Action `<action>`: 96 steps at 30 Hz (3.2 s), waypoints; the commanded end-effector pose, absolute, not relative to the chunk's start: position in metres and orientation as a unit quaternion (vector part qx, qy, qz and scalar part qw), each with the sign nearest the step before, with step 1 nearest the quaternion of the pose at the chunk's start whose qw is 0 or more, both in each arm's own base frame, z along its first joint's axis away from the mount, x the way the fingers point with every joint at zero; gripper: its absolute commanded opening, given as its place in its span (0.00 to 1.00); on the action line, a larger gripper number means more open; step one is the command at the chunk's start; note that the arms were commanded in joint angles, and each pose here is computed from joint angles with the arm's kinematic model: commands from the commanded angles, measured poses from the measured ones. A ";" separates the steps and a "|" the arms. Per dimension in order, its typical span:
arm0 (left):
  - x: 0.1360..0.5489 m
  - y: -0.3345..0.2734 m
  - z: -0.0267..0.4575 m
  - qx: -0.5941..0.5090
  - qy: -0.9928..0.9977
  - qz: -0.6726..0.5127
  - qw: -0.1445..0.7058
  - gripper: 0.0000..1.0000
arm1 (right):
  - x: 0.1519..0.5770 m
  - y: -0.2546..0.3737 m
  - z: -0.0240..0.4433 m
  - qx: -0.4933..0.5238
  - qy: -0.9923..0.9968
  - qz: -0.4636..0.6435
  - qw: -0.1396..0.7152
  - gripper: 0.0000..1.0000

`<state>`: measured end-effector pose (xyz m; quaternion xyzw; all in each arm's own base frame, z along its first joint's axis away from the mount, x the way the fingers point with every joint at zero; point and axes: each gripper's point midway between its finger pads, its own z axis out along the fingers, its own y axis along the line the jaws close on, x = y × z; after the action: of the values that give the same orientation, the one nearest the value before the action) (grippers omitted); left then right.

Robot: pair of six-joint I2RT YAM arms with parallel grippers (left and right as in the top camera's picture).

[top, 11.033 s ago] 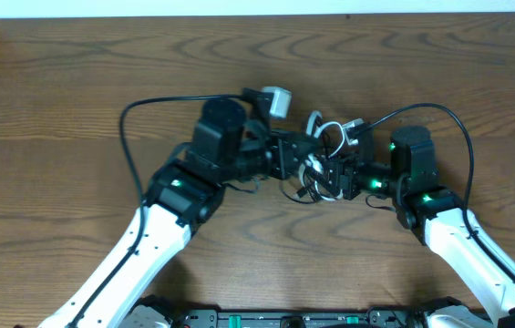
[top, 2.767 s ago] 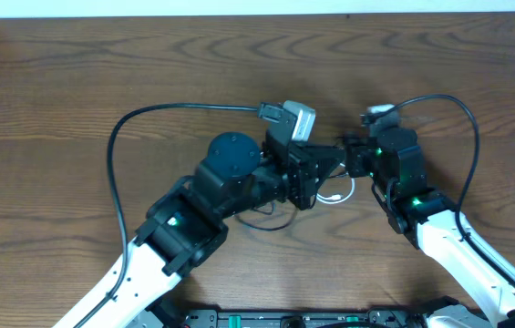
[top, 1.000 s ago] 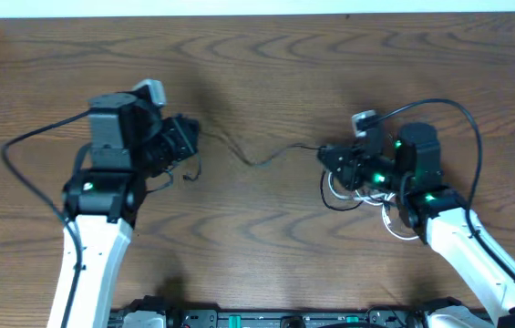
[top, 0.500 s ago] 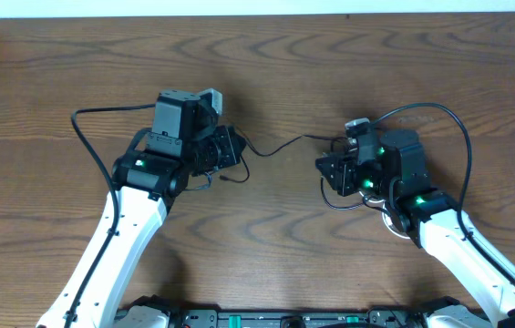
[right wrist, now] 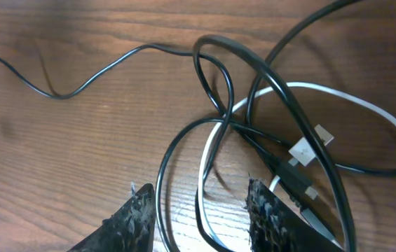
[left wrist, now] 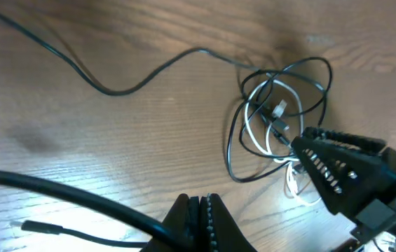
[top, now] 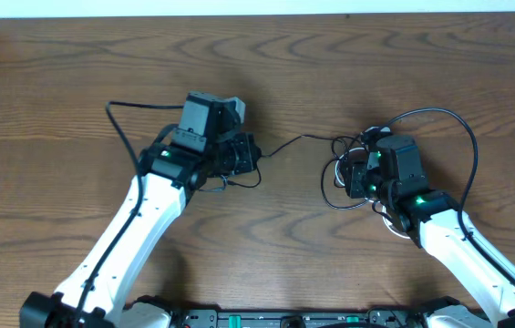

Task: Untangle cables

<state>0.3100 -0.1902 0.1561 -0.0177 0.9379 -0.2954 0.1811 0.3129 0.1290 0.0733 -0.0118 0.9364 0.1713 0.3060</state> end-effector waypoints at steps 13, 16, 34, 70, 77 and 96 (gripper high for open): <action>0.306 -0.212 0.131 0.014 0.947 -0.288 0.141 0.07 | 0.303 0.122 0.064 -0.009 0.948 0.150 0.280 0.39; 0.306 -0.212 0.131 0.013 0.947 -0.287 0.141 0.07 | 0.303 0.122 0.064 -0.009 0.948 0.150 0.282 0.38; 0.303 -0.209 0.125 0.011 0.950 -0.282 0.136 0.08 | 0.354 0.094 0.114 -0.025 0.918 0.132 0.374 0.49; 0.308 -0.201 0.122 0.003 0.955 -0.256 0.149 0.08 | 0.312 0.186 0.312 -0.250 0.680 0.449 0.523 0.01; 0.308 -0.201 0.122 0.003 0.955 -0.256 0.149 0.09 | 0.296 0.183 0.365 -0.250 0.622 0.469 0.575 0.01; 0.296 -0.264 0.206 0.204 0.845 -0.436 0.233 0.60 | 0.307 0.172 0.387 -0.207 0.604 0.459 0.618 0.01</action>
<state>0.3136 -0.2460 0.1692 0.1300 0.8907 -0.3817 0.2100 0.3041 0.1774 0.3806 -0.2222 0.6056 0.4649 0.6064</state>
